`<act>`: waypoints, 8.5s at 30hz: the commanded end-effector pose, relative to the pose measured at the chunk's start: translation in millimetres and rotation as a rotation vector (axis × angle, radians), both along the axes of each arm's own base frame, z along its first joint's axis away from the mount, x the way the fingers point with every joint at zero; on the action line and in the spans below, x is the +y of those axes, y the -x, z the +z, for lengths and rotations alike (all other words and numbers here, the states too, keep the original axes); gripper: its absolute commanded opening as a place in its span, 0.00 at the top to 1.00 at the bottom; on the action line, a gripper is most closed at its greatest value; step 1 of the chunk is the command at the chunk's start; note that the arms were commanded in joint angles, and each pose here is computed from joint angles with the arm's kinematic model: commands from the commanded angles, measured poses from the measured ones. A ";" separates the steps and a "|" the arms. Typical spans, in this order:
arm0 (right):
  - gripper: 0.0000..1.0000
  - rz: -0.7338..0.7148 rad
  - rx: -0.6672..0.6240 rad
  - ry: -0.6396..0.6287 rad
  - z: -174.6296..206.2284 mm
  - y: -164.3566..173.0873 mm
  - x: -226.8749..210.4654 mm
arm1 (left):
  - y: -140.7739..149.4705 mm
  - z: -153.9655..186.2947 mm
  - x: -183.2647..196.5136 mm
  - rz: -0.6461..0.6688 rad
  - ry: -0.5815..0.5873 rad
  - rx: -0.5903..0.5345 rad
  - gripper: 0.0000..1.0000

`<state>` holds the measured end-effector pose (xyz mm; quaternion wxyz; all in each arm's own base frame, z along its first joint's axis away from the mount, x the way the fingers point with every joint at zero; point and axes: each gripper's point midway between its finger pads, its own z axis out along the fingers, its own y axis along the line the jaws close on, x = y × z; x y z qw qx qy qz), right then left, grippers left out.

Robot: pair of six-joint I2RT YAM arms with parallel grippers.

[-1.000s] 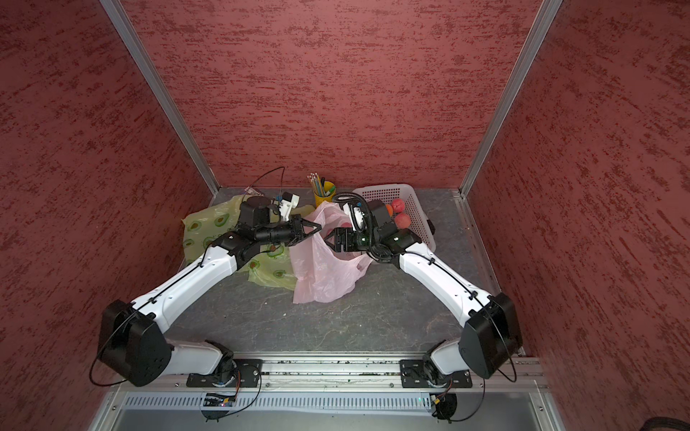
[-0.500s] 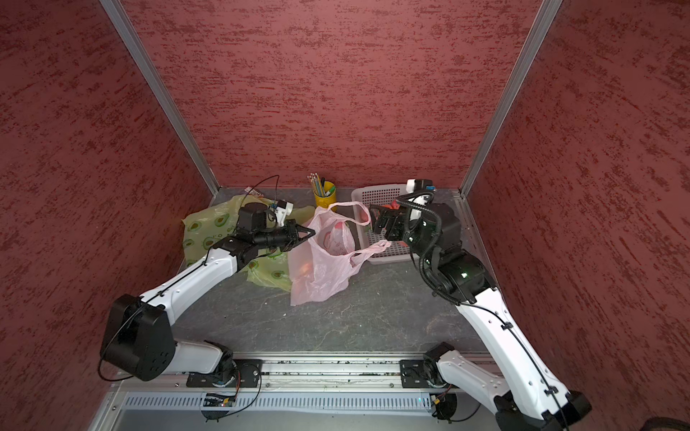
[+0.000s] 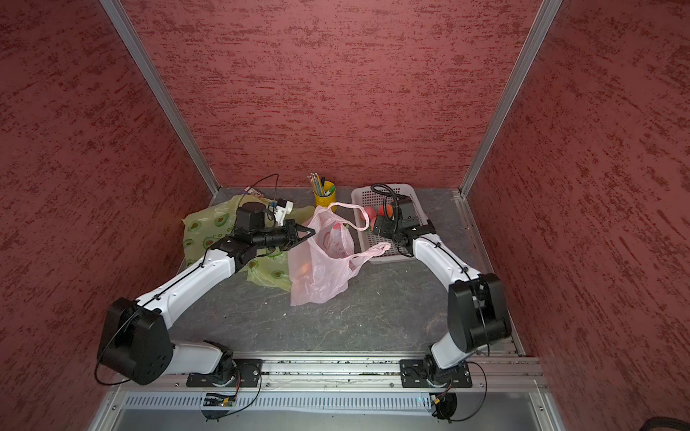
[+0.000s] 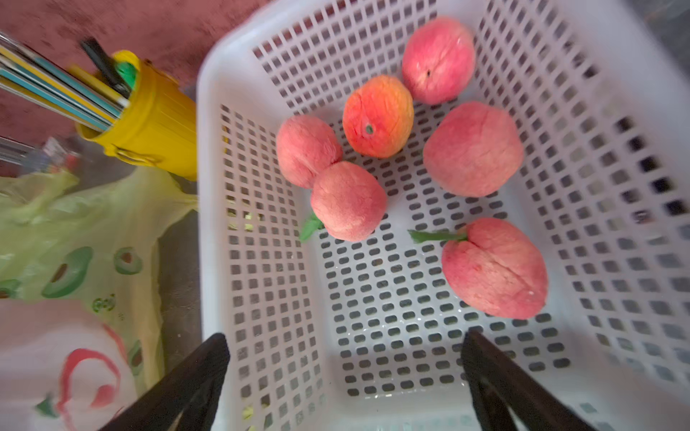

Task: Place the peach into a plastic bag & tie a knot
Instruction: Pick up the peach from the basket, then place the peach in the plastic bag, then pick up the peach from the basket, then place the peach in the plastic bag, then adjust the plastic bag at the center of the board.

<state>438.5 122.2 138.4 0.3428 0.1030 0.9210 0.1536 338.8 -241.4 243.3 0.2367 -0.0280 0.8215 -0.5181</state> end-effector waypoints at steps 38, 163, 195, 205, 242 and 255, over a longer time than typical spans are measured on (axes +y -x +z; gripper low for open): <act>0.44 0.003 -0.090 -0.033 19.6 -67.3 9.3 | 13.6 -0.6 3.2 -0.017 0.001 0.001 1.00; 0.46 0.085 -0.377 -0.137 171.1 40.9 -19.8 | 18.4 -6.0 -2.7 -0.056 0.032 0.011 1.00; 0.39 0.610 -0.057 -0.189 94.9 96.3 183.5 | 16.1 9.0 -5.3 -0.047 0.037 -0.014 1.00; 0.14 0.659 -0.105 -0.260 127.0 115.1 189.3 | 14.5 5.5 -5.2 -0.045 0.038 -0.008 1.00; 0.35 0.273 -0.148 0.083 124.1 116.7 71.7 | 16.8 1.5 -7.6 -0.063 0.047 0.001 1.00; 1.00 0.345 -0.507 -0.022 244.3 82.5 102.0 | 30.0 3.0 -1.5 -0.078 0.002 -0.004 1.00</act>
